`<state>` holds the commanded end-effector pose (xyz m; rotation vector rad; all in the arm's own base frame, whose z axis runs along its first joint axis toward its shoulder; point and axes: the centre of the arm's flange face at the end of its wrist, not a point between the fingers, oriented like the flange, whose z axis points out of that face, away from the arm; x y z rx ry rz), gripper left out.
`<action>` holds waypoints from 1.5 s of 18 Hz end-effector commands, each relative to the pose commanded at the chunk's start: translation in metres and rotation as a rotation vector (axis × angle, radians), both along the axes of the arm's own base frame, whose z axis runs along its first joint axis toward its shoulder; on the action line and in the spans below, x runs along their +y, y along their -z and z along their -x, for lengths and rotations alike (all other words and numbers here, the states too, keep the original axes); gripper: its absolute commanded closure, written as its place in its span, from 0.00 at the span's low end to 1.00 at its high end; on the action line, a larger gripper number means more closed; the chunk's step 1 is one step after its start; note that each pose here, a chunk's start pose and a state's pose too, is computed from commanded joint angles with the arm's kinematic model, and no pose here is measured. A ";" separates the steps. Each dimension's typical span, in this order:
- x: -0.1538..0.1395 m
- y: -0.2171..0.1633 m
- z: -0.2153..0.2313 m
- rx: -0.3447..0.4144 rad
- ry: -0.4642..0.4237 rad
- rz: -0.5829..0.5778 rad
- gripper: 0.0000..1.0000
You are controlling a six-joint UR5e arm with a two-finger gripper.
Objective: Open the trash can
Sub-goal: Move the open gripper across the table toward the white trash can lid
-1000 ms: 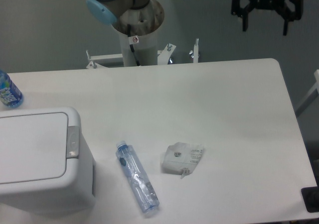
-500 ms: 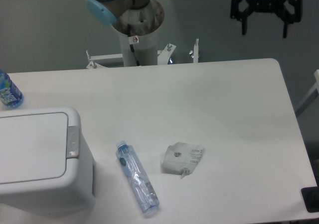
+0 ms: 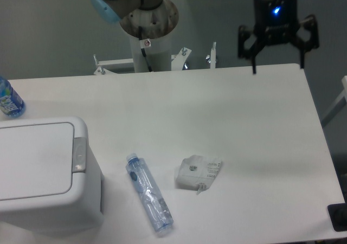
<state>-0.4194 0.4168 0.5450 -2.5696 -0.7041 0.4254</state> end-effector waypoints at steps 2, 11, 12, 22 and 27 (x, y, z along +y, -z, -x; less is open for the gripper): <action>0.029 0.004 -0.020 -0.036 -0.015 -0.045 0.00; 0.121 0.031 -0.091 -0.266 0.007 -0.194 0.00; 0.129 0.032 -0.098 -0.275 0.019 -0.195 0.00; 0.179 0.049 -0.162 -0.365 0.074 -0.218 0.00; 0.184 0.050 -0.171 -0.379 0.076 -0.221 0.00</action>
